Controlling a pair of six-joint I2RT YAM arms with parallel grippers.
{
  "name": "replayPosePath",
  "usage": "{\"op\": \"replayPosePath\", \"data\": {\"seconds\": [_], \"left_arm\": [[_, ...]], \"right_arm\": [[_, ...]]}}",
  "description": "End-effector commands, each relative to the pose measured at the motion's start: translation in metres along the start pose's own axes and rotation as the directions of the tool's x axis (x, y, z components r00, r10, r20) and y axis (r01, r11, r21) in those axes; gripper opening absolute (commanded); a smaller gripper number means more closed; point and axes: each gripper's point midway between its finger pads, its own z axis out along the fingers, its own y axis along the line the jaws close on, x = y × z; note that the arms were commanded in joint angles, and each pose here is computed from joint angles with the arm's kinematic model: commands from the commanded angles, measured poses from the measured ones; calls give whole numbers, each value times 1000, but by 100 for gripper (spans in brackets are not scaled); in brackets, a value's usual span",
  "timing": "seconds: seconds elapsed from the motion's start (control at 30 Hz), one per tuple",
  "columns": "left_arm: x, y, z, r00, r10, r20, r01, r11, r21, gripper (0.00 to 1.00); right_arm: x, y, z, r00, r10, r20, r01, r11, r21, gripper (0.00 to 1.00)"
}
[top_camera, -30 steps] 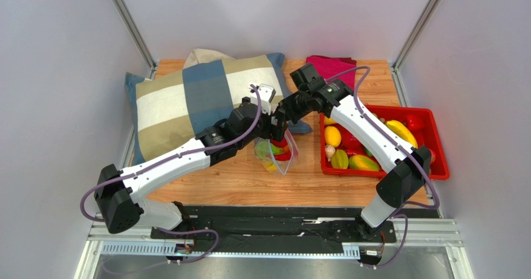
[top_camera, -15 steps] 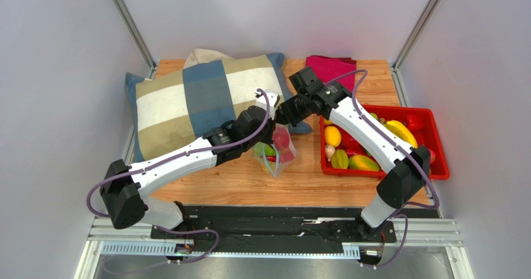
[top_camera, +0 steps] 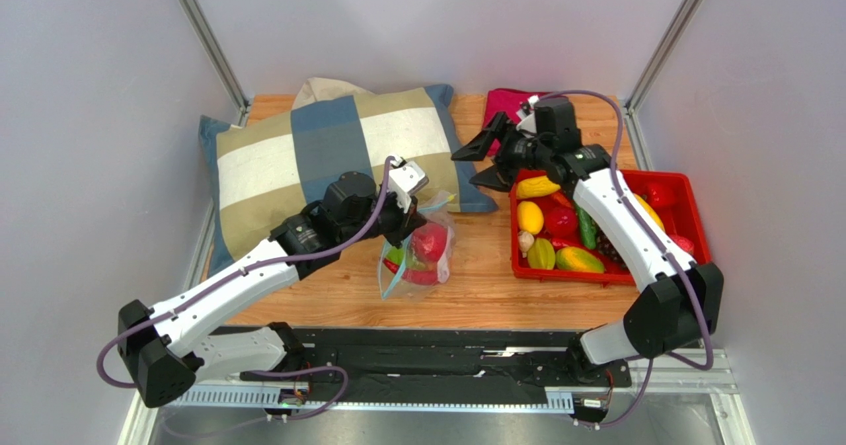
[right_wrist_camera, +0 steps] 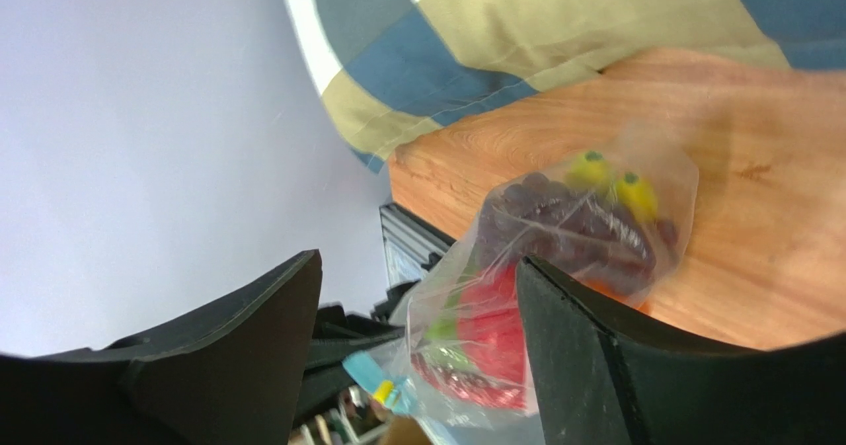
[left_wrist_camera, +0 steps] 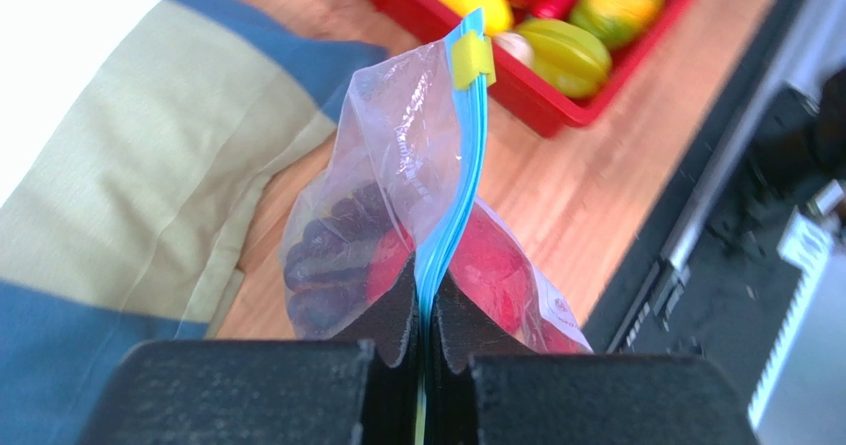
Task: Place the food in the zip-top bag and seal the zipper
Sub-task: Zip the zipper food storage bag at the center of the board.
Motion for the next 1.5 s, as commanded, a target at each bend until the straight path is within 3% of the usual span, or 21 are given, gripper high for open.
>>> {"op": "replayPosePath", "data": {"seconds": [0.0,0.03,0.1,0.13,0.2,0.23,0.33,0.43,0.63,0.77,1.2,1.3,1.33,1.4,1.43,1.47], "left_arm": [[-34,-48,-28,972,180,153,-222,918,327,0],[-35,-51,-29,965,205,161,-250,903,350,0],[-28,-61,-35,944,278,176,-328,839,434,0],[-27,-62,-35,938,297,181,-347,822,452,0],[-22,-65,-36,926,326,190,-377,788,487,0],[-23,-65,-36,926,323,195,-377,780,500,0],[-23,-66,-38,923,319,217,-385,745,545,0],[-25,-63,-38,917,318,241,-398,709,582,0],[-19,-70,-42,893,354,278,-446,607,658,0],[-18,-70,-40,890,356,286,-453,602,658,0],[-22,-59,-34,903,329,276,-428,632,646,0],[-22,-60,-34,903,327,277,-427,631,647,0],[-22,-58,-33,901,333,278,-432,638,637,0],[-21,-58,-34,902,334,274,-430,641,636,0],[-20,-56,-33,901,340,271,-433,647,628,0],[-18,-55,-32,902,340,267,-430,650,626,0]], "right_arm": [[2,33,-43,895,-447,9,424,842,-333,74],[-1,27,-49,813,-578,68,565,756,-330,75],[9,15,-56,700,-709,92,688,634,-352,76],[14,9,-65,530,-833,159,825,463,-324,76],[33,-6,-69,383,-903,195,883,296,-365,77],[40,-7,-77,239,-936,258,927,140,-347,78],[64,-27,-79,46,-937,346,923,-93,-374,79],[81,-28,-82,-58,-909,412,908,-220,-358,76],[106,-17,-74,-181,-850,495,851,-388,-353,66],[114,-9,-67,-209,-826,523,827,-435,-357,57],[143,-15,-60,-272,-796,541,759,-523,-388,49],[140,-8,-54,-250,-817,519,779,-488,-394,33],[137,-5,-53,-255,-819,514,786,-485,-383,22],[134,-3,-51,-235,-835,497,798,-458,-391,11],[132,-1,-50,-233,-839,492,807,-449,-384,0],[132,1,-51,-228,-841,491,808,-445,-386,0]]}}
